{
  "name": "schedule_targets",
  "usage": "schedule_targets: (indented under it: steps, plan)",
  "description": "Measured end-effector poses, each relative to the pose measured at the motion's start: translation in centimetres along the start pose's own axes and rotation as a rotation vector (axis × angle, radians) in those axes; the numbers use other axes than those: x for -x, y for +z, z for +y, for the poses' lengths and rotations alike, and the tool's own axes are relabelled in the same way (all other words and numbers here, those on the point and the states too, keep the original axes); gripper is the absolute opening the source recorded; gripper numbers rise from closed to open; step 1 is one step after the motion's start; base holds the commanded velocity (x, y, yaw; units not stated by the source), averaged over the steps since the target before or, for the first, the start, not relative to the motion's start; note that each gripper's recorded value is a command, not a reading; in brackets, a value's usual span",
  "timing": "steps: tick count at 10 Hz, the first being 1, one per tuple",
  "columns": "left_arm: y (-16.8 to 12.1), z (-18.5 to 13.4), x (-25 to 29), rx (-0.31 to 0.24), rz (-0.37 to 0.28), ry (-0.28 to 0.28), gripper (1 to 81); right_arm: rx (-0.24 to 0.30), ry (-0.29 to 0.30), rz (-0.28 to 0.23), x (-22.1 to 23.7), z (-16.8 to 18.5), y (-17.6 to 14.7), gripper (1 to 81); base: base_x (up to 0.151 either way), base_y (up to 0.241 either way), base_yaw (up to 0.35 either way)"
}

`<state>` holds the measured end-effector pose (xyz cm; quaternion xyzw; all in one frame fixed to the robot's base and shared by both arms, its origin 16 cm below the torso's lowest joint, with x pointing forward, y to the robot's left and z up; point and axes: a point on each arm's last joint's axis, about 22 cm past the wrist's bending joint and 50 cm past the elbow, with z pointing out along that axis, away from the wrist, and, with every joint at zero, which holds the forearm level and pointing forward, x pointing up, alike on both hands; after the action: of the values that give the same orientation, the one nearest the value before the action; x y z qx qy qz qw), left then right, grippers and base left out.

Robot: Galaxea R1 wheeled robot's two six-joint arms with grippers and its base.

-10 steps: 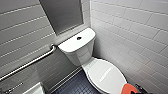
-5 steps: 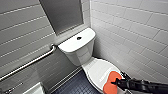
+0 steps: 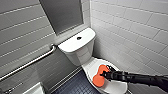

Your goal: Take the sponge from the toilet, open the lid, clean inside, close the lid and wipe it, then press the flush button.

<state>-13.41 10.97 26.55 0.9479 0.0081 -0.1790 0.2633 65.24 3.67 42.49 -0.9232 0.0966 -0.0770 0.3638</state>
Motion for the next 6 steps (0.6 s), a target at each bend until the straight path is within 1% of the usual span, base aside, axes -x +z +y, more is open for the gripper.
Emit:
schedule_targets:
  steps: [2, 5, 6]
  plan:
    - [0.0, -0.1, 0.1, -0.001, -0.001, 0.0, 81.1, 0.001, 0.002, 0.003, 0.3, -1.9, 3.8, 1.0, 0.0, 0.0, 0.0]
    - [-0.2, -0.6, 0.3, -0.008, -0.003, -0.001, 81.1, 0.049, 0.026, 0.063, -2.4, -0.2, 7.3, 1.0, 0.0, 0.0, 0.0]
    - [-0.2, -0.5, 0.2, -0.007, -0.003, -0.001, 81.1, 0.05, 0.026, 0.072, -2.5, -0.1, 8.5, 1.0, 0.0, 0.0, 0.0]
